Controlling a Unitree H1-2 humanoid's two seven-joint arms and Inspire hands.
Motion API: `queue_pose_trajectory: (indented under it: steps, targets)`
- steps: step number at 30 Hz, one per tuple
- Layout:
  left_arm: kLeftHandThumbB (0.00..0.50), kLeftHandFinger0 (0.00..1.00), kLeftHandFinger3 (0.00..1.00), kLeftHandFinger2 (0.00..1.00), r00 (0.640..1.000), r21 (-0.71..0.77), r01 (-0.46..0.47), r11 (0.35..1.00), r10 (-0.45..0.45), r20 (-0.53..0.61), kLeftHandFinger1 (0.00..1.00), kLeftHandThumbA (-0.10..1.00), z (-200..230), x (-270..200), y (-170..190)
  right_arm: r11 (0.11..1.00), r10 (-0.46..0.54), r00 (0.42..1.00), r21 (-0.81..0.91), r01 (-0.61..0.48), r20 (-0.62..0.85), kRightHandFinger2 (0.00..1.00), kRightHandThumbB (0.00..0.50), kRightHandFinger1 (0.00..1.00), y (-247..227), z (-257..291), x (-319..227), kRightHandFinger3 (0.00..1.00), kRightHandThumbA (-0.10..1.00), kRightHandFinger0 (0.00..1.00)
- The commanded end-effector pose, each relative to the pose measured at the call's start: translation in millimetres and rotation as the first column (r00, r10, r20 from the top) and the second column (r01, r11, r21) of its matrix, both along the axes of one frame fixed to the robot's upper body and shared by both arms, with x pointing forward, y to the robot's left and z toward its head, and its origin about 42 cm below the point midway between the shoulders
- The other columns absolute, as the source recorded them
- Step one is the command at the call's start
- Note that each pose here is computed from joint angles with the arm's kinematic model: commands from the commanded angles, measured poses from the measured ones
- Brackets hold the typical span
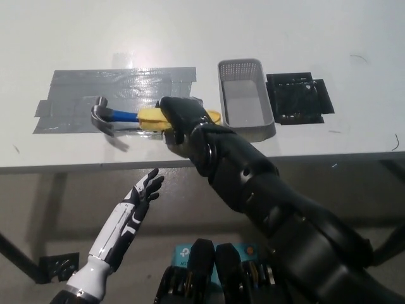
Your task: The robot picks the hammer placed on top of the gray container with right hand and places it on the grey area of the desk
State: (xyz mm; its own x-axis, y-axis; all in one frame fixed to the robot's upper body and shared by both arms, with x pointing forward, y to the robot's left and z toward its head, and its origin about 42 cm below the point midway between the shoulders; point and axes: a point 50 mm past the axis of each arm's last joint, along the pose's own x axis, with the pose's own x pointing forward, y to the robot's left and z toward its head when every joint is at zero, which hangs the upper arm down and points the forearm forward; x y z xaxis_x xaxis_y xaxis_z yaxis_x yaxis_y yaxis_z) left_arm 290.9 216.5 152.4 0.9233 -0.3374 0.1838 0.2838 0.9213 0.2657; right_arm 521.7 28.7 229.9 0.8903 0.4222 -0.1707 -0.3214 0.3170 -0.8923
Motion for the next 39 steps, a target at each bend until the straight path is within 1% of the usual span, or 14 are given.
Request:
queue_pose_trajectory:
  steps: [1, 2, 4, 5, 13, 16, 19, 23, 25, 27, 29, 32, 36, 39]
  targets:
    - [0.137, 1.00, 1.00, 1.00, 0.998, 0.000, 0.031, 1.000, -0.031, 0.049, 1.00, 0.95, 10.4, 3.8, -2.5, 0.999, 0.003, 0.990, 0.046, -0.009, 0.142, 0.98, 0.193, 0.88, 9.0, 35.1, 7.1, 0.98, 0.37, 0.72]
    - [0.145, 1.00, 1.00, 1.00, 0.999, 0.002, 0.030, 1.000, -0.030, 0.045, 1.00, 0.96, 10.8, 4.1, -2.7, 0.997, 0.001, 0.996, 0.077, -0.007, 0.087, 1.00, 0.271, 1.00, 7.1, 35.5, 8.7, 1.00, 0.63, 0.96]
    - [0.148, 1.00, 1.00, 1.00, 0.999, 0.003, 0.028, 1.000, -0.028, 0.044, 1.00, 0.96, 11.4, 3.7, -3.5, 0.998, 0.016, 0.999, 0.064, -0.019, 0.047, 1.00, 0.466, 1.00, 6.3, 39.3, 10.9, 1.00, 0.88, 1.00]
    - [0.153, 1.00, 1.00, 1.00, 0.999, 0.005, 0.028, 1.000, -0.028, 0.042, 1.00, 0.97, 11.4, 3.6, -3.5, 0.998, 0.020, 0.999, 0.067, -0.023, 0.044, 1.00, 0.499, 1.00, 5.9, 41.0, 11.6, 1.00, 0.91, 1.00]
    - [0.171, 1.00, 1.00, 1.00, 0.998, 0.019, 0.030, 0.999, -0.031, 0.046, 1.00, 0.98, 13.6, 5.0, -1.7, 0.987, 0.053, 0.999, 0.153, -0.051, -0.008, 1.00, 0.500, 1.00, 8.3, 70.3, 18.9, 1.00, 0.95, 1.00]
    - [0.174, 1.00, 1.00, 1.00, 0.999, 0.027, 0.029, 0.999, -0.030, 0.039, 1.00, 0.99, 14.1, 4.6, -1.6, 0.960, 0.093, 0.994, 0.271, -0.073, -0.061, 1.00, 0.500, 1.00, 11.9, 95.9, 22.8, 1.00, 0.82, 1.00]
    - [0.198, 1.00, 1.00, 1.00, 0.999, 0.017, 0.030, 0.999, -0.030, 0.025, 1.00, 0.98, 14.0, 4.8, -2.0, 0.912, 0.128, 0.992, 0.396, -0.109, -0.022, 1.00, 0.500, 1.00, 18.9, 125.5, 23.5, 1.00, 0.82, 1.00]
    - [0.182, 1.00, 1.00, 1.00, 0.999, 0.022, 0.031, 0.999, -0.032, 0.037, 1.00, 0.97, 13.8, 4.3, 0.1, 0.719, 0.227, 0.973, 0.680, -0.145, -0.033, 1.00, 0.500, 1.00, 27.0, 176.7, 22.0, 1.00, 0.79, 1.00]
    - [0.184, 1.00, 1.00, 1.00, 0.999, 0.019, 0.031, 0.999, -0.031, 0.038, 1.00, 0.97, 14.7, 4.7, -0.1, 0.530, 0.331, 0.937, 0.844, -0.084, -0.115, 1.00, 0.500, 1.00, 24.6, 204.8, 22.6, 1.00, 0.72, 1.00]
    - [0.183, 1.00, 1.00, 1.00, 0.999, 0.014, 0.027, 1.000, -0.028, 0.040, 1.00, 0.97, 15.0, 4.3, -0.6, 0.405, 0.368, 0.922, 0.913, -0.042, -0.121, 1.00, 0.500, 1.00, 14.8, 226.5, 25.7, 1.00, 0.79, 1.00]
    - [0.192, 1.00, 1.00, 1.00, 0.999, 0.013, 0.023, 1.000, -0.024, 0.046, 1.00, 0.97, 16.3, 4.5, -0.7, 0.317, 0.361, 0.932, 0.945, -0.085, -0.037, 1.00, 0.500, 1.00, 3.4, 245.6, 26.5, 1.00, 0.93, 1.00]
    - [0.169, 1.00, 1.00, 1.00, 0.997, 0.009, 0.016, 1.000, -0.017, 0.076, 1.00, 0.98, 18.5, 8.2, -0.4, 0.276, 0.264, 0.955, 0.938, -0.208, 0.134, 1.00, 0.489, 1.00, -30.5, 283.7, 21.2, 1.00, 1.00, 1.00]
    - [0.126, 1.00, 1.00, 1.00, 0.995, -0.006, 0.022, 1.000, -0.022, 0.093, 1.00, 0.95, 22.1, 14.3, 2.3, 0.309, 0.206, 0.917, 0.866, -0.393, 0.342, 1.00, 0.469, 1.00, -103.5, 325.5, -3.5, 1.00, 1.00, 1.00]
    - [0.138, 1.00, 1.00, 1.00, 0.993, -0.002, 0.008, 1.000, -0.007, 0.115, 1.00, 0.97, 28.5, 19.8, 5.2, 0.381, 0.163, 0.877, 0.791, -0.478, 0.451, 1.00, 0.469, 1.00, -143.3, 345.5, -31.8, 1.00, 1.00, 1.00]
